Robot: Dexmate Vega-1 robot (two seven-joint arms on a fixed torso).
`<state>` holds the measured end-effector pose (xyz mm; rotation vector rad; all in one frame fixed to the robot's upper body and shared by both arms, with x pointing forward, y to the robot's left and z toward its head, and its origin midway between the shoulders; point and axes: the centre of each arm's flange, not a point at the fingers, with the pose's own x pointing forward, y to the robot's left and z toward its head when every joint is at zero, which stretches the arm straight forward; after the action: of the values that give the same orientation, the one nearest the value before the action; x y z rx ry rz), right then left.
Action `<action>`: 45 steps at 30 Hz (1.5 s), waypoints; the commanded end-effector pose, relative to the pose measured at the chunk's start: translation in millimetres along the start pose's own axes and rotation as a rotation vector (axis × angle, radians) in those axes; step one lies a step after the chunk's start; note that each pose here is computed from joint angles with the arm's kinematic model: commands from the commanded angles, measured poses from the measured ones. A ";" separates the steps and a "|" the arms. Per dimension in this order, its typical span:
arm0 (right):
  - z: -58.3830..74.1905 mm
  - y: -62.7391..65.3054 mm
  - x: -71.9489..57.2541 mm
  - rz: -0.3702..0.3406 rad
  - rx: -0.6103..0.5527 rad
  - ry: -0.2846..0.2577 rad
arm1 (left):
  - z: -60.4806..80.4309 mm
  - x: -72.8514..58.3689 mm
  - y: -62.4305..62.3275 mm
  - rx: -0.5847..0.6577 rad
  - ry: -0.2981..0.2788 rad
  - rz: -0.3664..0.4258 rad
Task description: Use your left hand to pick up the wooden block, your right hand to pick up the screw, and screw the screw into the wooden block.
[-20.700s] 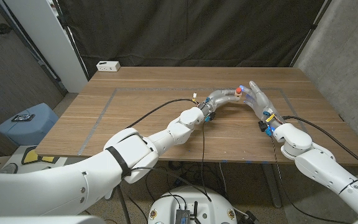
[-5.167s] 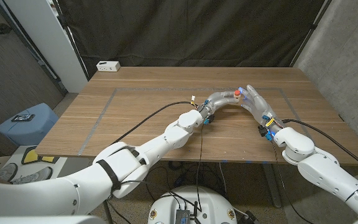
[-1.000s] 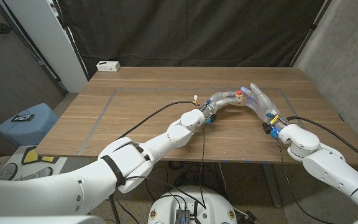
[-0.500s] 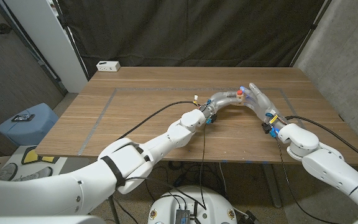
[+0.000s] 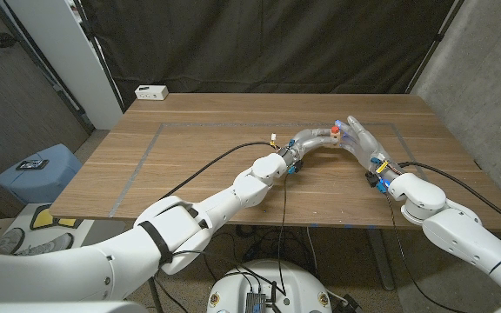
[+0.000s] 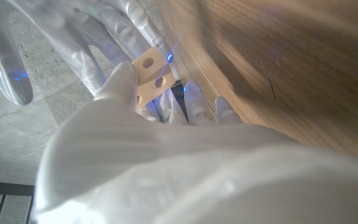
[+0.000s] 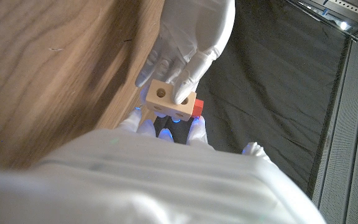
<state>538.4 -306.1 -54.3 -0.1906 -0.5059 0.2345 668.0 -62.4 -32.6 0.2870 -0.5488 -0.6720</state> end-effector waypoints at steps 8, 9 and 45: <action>1.3 4.6 -2.8 0.003 -0.003 0.002 | -0.1 -2.0 2.8 -0.006 0.001 0.005; 1.2 4.7 -3.0 0.003 -0.003 0.003 | -0.2 -1.9 2.8 -0.007 0.001 0.005; -2.1 12.4 -9.8 0.008 0.016 0.018 | -3.7 5.6 4.0 -0.013 0.015 -0.003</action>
<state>531.7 -300.4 -60.4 -0.1846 -0.4893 0.2385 673.8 -61.2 -32.7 0.2807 -0.5331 -0.6710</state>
